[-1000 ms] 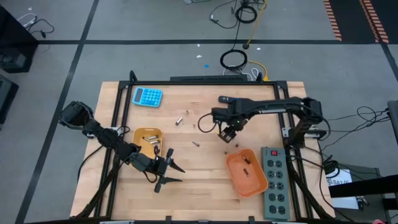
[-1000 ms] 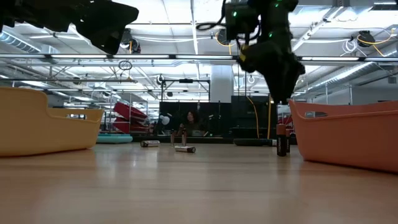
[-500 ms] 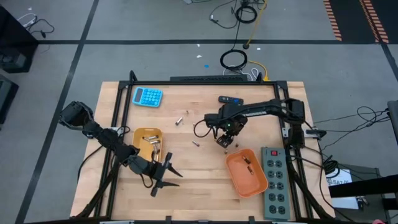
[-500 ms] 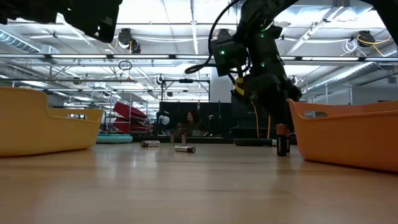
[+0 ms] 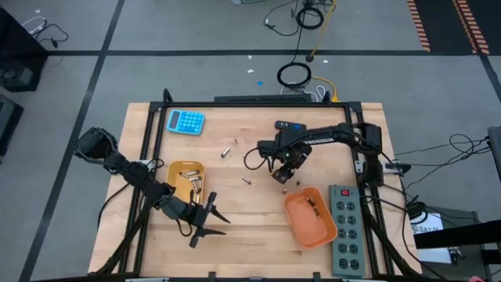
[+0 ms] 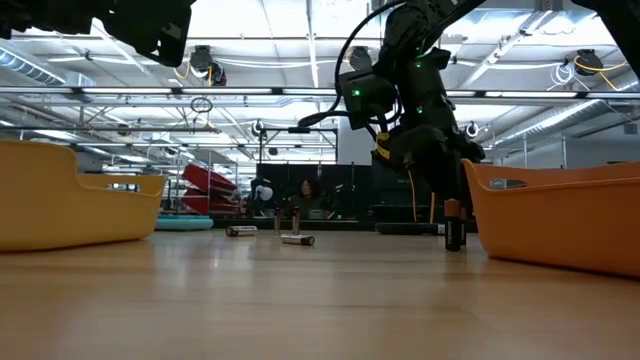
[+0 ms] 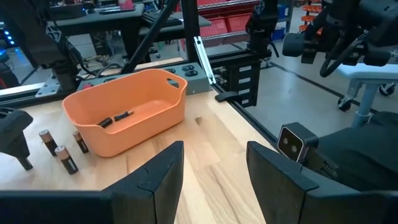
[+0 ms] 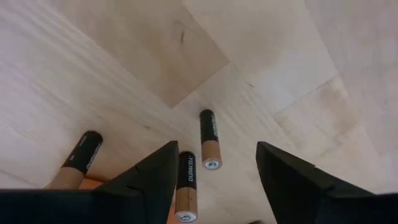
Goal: Sort batteries
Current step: Put the black battery into the orange bin
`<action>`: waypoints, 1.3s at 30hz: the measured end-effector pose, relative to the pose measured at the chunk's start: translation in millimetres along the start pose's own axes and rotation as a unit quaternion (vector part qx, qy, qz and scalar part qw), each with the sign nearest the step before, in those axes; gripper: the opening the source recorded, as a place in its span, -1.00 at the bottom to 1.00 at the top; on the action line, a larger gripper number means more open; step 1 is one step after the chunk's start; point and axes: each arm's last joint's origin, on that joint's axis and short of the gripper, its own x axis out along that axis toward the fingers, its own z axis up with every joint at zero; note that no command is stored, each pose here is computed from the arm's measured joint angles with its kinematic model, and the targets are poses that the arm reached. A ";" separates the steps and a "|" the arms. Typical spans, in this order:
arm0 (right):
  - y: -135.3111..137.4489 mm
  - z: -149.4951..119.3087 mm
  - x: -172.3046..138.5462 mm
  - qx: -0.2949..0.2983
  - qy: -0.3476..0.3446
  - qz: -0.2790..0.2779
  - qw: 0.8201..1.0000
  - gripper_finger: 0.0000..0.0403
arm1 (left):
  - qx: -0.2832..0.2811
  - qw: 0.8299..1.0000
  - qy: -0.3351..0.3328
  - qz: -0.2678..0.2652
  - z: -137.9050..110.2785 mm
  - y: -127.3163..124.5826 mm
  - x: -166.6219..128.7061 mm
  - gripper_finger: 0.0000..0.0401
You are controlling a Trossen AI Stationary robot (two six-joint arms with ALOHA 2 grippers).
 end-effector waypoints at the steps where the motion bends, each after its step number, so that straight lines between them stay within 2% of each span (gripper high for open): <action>1: -1.3 0.8 -0.2 0.002 0.001 0.002 1.000 0.02 | 0.000 1.000 0.001 0.000 -0.2 0.0 0.0 -0.08; 8: -4.2 2.6 -0.9 0.009 0.021 0.036 0.999 -0.04 | 0.000 1.000 0.004 0.002 -0.7 0.1 0.0 -0.08; 15: -3.5 2.0 -0.9 0.014 0.028 0.046 0.998 -0.05 | 0.000 1.000 0.004 0.002 -0.7 0.1 0.0 -0.08; 25: -3.3 3.1 2.9 0.019 0.036 0.041 0.998 -0.05 | 0.000 1.000 0.004 0.002 -0.7 0.1 0.0 -0.08; 36: -1.5 11.8 23.1 0.015 0.062 0.025 0.998 -0.05 | 0.000 1.000 0.004 0.002 -0.7 0.1 0.0 -0.08; 39: -1.4 14.6 31.2 0.011 0.075 0.019 0.997 -0.11 | 0.000 1.000 0.005 0.003 -1.0 0.2 0.0 -0.08</action>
